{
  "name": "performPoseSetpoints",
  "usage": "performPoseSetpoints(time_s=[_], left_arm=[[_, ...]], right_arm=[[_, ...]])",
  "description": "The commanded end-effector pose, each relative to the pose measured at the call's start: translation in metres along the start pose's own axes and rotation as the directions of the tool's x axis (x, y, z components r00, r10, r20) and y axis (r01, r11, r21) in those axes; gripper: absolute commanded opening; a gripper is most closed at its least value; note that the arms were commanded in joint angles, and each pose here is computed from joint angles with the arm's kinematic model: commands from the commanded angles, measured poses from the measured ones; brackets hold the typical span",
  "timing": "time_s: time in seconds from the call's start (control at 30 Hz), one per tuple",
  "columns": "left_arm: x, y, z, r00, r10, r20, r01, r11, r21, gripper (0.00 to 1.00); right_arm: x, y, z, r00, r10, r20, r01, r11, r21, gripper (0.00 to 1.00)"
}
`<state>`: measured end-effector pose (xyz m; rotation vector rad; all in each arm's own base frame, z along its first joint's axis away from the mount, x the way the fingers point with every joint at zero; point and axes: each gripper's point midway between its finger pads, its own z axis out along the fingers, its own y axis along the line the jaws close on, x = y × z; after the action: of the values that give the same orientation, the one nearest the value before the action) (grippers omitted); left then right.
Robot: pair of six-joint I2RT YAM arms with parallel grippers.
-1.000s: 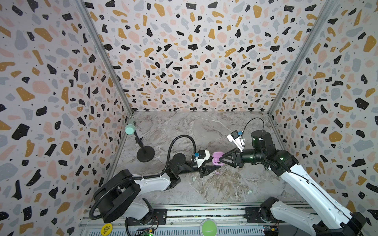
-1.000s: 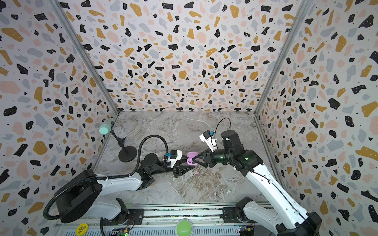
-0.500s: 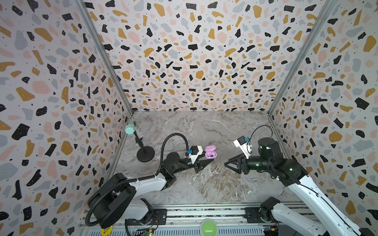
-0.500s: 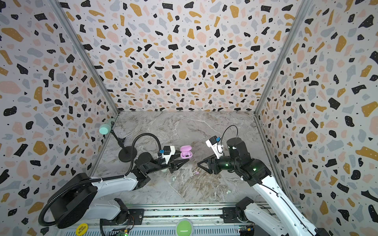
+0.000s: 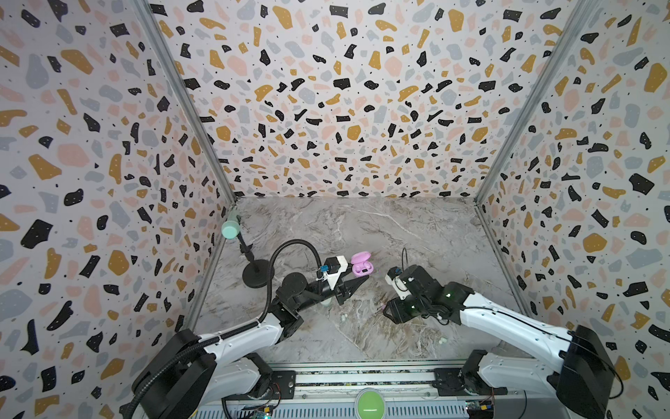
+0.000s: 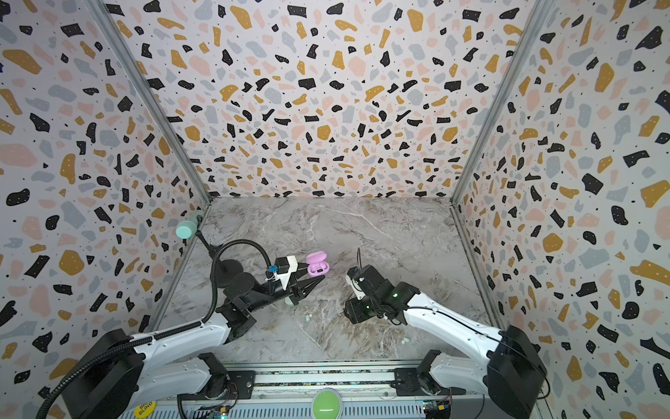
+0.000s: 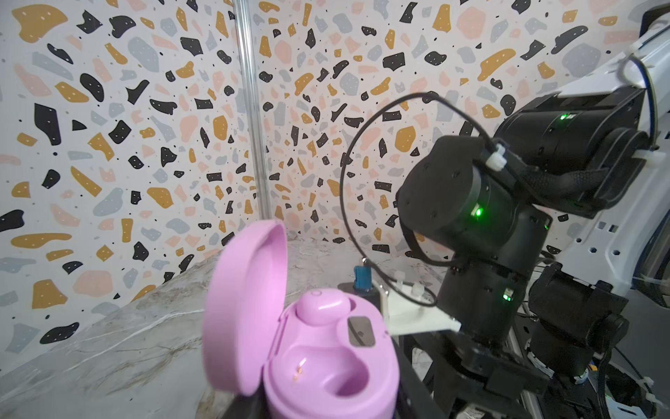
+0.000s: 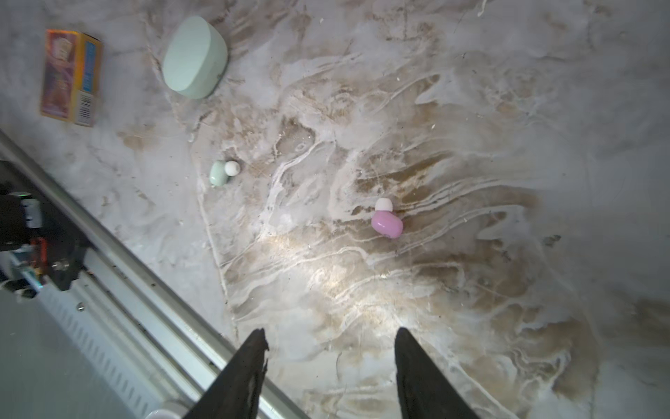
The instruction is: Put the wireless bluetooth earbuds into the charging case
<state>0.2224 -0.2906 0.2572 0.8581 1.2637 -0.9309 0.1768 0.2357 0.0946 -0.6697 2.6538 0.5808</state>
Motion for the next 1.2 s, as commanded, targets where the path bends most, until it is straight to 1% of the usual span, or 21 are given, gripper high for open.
performPoseSetpoints(time_s=[0.0, 0.3, 0.53, 0.83, 1.17], left_arm=[[-0.007, 0.003, -0.007, 0.999, 0.026, 0.027, -0.025, 0.999, -0.033, 0.08], [-0.006, 0.003, -0.014, 0.999, 0.024, 0.024, -0.023, 0.999, -0.049, 0.08], [-0.005, 0.002, -0.016, 0.999, 0.025, 0.025, -0.024, 0.998, -0.051, 0.08], [-0.004, 0.002, -0.017, 1.0, 0.025, 0.02, -0.024, 0.998, -0.052, 0.08], [-0.003, 0.002, -0.016, 1.0, 0.023, 0.018, -0.022, 0.999, -0.05, 0.08]], right_arm=[[-0.014, -0.013, 0.016, 0.998, 0.02, 0.057, -0.027, 0.992, 0.123, 0.59], [-0.012, -0.031, 0.045, 1.0, 0.005, 0.018, -0.01, 0.968, 0.25, 0.62], [-0.009, -0.037, 0.062, 0.998, -0.059, -0.028, 0.065, 0.94, 0.334, 0.63], [-0.01, -0.056, 0.062, 0.994, -0.095, -0.047, 0.106, 0.885, 0.453, 0.64], [-0.015, -0.065, 0.058, 0.992, -0.119, -0.051, 0.129, 0.854, 0.504, 0.65]])
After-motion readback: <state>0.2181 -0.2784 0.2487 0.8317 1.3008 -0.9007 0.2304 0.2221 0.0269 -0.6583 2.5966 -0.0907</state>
